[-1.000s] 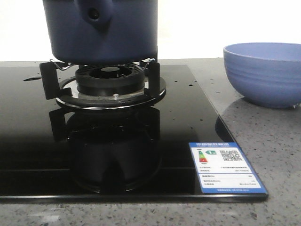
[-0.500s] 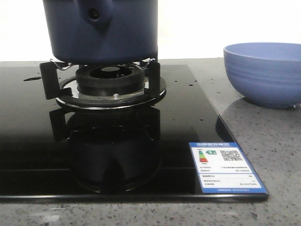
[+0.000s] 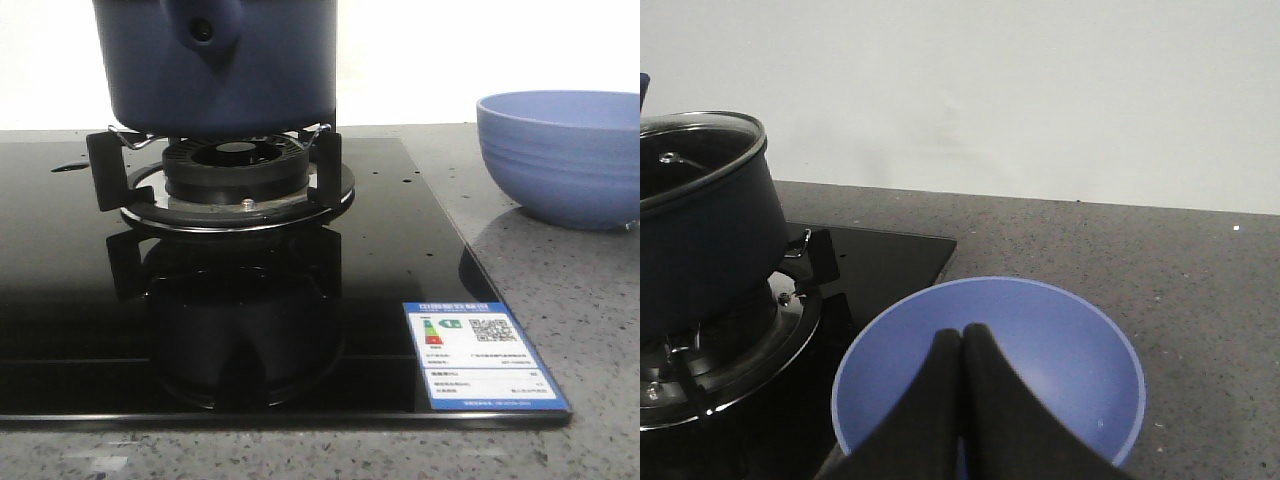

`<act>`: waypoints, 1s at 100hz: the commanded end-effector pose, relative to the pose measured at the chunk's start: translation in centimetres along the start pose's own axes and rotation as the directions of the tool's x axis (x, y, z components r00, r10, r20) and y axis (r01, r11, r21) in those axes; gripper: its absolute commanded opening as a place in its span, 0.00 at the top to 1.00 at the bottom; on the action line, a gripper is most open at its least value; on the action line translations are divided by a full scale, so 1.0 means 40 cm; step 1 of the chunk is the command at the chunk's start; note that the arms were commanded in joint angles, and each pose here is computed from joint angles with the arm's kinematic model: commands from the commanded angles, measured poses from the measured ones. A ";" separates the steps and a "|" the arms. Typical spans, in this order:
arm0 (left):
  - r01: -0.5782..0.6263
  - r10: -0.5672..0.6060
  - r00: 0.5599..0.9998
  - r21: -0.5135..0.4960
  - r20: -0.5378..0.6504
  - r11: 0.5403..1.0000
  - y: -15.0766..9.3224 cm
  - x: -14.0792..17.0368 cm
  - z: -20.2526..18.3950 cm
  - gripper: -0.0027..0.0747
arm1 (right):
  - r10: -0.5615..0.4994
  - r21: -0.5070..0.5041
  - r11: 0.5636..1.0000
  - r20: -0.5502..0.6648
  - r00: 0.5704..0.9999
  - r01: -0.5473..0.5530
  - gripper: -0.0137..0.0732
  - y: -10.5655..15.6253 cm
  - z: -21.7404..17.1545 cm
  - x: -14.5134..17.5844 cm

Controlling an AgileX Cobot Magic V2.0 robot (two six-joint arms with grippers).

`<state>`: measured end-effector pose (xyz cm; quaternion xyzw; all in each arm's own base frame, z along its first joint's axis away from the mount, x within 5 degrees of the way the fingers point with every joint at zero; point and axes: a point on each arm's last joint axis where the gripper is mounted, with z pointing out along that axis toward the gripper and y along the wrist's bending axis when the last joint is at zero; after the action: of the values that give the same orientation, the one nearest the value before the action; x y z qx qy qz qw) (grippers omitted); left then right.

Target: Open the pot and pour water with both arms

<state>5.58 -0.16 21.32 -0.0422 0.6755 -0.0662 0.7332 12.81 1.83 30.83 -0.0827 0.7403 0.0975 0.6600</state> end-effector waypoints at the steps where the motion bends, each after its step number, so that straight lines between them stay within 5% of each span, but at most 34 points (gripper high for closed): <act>1: 0.008 -0.008 0.998 0.005 0.064 1.000 0.003 0.009 -0.004 0.99 | 0.011 0.011 1.000 0.044 0.999 -0.012 0.91 -0.001 -0.005 -0.027; 42: 0.008 -0.008 0.998 0.005 0.064 1.000 0.003 0.009 -0.004 0.99 | 0.070 0.031 0.997 0.069 0.995 -0.072 0.91 -0.007 -0.006 -0.032; 56: 0.008 -0.008 0.998 0.005 0.064 1.000 0.003 0.009 -0.004 0.99 | -0.038 0.046 0.998 0.041 0.998 0.036 0.91 -0.007 -0.009 -0.049; 86: 0.008 -0.008 0.998 0.005 0.064 1.000 0.003 0.009 -0.004 0.99 | -0.029 0.323 0.945 -0.058 0.998 0.046 0.91 -0.061 -0.049 -0.060; 100: 0.008 -0.008 0.998 0.005 0.064 1.000 0.003 0.009 -0.004 0.99 | -0.083 0.367 0.928 0.026 0.996 0.067 0.91 -0.056 -0.086 -0.025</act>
<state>5.58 -0.16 21.32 -0.0419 0.6755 -0.0659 0.7332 11.06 -0.94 31.17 0.0109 0.7828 -0.0392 0.6209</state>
